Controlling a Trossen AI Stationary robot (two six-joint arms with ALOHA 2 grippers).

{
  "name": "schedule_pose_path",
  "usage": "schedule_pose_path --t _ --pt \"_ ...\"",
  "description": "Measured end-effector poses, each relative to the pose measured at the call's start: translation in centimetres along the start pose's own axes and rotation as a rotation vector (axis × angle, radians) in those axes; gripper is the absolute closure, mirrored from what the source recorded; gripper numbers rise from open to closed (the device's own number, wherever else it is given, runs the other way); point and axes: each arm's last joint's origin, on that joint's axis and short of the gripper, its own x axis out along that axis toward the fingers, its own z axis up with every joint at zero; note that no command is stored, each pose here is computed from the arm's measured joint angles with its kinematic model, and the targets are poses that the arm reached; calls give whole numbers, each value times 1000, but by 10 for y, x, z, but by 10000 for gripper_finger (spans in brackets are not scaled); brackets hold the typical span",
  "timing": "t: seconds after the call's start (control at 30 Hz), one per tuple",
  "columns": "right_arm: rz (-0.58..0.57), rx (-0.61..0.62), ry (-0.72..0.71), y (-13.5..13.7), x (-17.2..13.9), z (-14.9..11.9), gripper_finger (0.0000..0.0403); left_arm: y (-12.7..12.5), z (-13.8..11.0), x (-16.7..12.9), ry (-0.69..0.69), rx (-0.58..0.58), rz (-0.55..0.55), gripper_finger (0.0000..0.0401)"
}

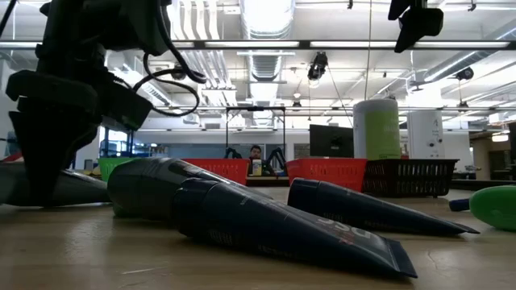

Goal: Pick & Place Travel size toiletries
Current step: Put the gray deodorant into the green bin

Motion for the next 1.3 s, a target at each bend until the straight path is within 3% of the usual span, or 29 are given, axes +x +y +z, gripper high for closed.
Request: schedule_pose_path --t 0.2,0.37,0.5,0.7,0.87,1.13,1.3 --pt "0 -3 1 0 0 0 35 1 -1 -5 20 -4 27 185" --pt "0 -3 1 0 0 0 35 -1 -3 -29 -7 -20 -7 185" --pt "-1 -6 0 0 0 0 35 4 -4 -63 -119 -77 -90 172" --pt "-19 -7 -13 -1 0 0 35 38 -4 -102 -336 -349 -133 176" --pt "-20 -7 -14 -1 0 0 35 73 12 -116 -471 -515 -109 180" --pt "-20 -2 -14 -1 0 0 35 129 61 -115 -529 -608 -56 174" --pt "-21 2 -15 -1 0 0 35 145 80 -102 -482 -630 -34 173"
